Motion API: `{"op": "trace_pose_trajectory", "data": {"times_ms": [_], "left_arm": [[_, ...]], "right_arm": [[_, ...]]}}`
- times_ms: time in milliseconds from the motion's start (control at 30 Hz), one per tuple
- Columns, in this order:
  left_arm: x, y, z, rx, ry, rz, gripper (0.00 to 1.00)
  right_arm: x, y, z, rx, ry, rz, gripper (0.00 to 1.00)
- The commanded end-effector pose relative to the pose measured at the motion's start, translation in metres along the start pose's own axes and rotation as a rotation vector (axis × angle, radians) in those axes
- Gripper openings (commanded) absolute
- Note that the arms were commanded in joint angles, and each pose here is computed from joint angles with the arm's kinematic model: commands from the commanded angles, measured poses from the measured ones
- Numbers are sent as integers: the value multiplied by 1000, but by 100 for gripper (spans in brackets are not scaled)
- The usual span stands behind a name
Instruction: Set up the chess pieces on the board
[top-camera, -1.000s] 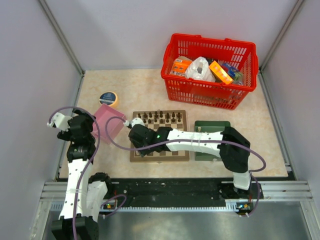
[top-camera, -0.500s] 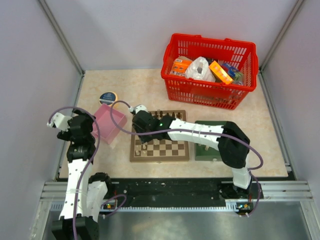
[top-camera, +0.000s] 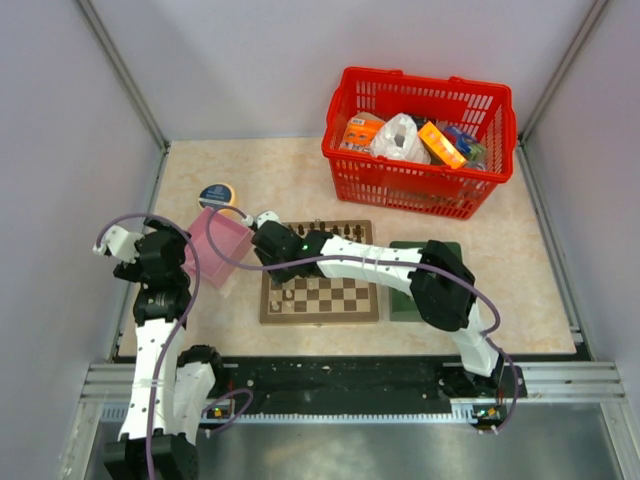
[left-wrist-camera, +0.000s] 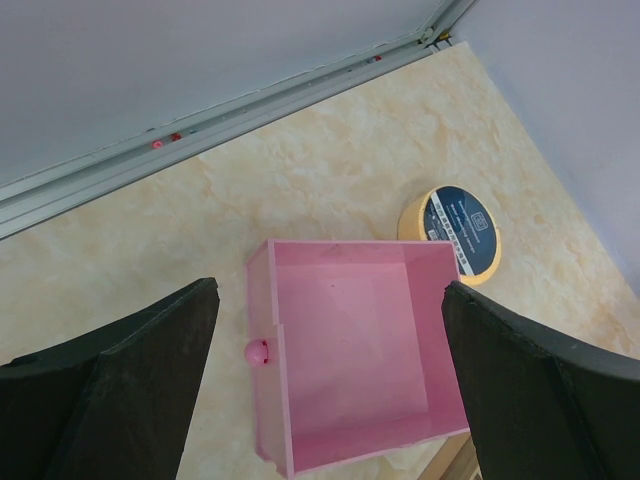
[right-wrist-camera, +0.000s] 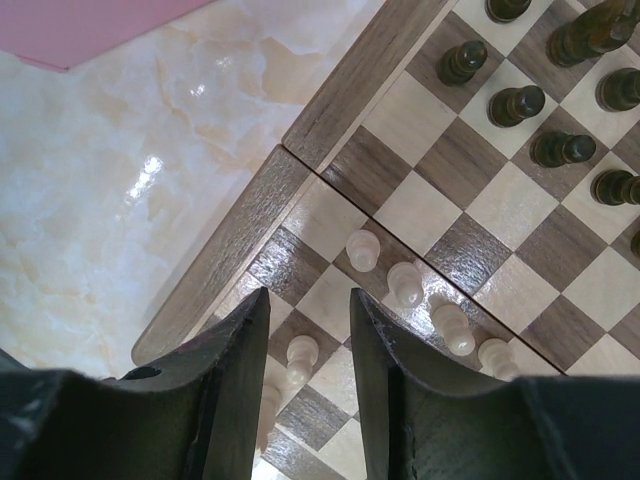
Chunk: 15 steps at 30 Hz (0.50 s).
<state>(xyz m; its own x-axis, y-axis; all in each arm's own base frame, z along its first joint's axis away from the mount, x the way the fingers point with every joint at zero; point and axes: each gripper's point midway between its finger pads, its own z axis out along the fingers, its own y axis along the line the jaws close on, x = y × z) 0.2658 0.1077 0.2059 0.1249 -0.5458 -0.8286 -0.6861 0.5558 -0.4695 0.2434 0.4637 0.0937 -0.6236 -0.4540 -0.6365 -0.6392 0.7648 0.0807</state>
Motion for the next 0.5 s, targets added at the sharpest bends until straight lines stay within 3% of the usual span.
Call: {"op": "trace_pose_trajectory", "data": {"times_ms": [0, 467], "left_arm": [[-6, -1, -1, 11, -27, -12, 99], [-7, 0, 0, 7, -30, -11, 99]], "right_arm": [[-19, -2, 1, 23, -38, -13, 37], [-32, -24, -65, 55, -139, 45, 35]]}}
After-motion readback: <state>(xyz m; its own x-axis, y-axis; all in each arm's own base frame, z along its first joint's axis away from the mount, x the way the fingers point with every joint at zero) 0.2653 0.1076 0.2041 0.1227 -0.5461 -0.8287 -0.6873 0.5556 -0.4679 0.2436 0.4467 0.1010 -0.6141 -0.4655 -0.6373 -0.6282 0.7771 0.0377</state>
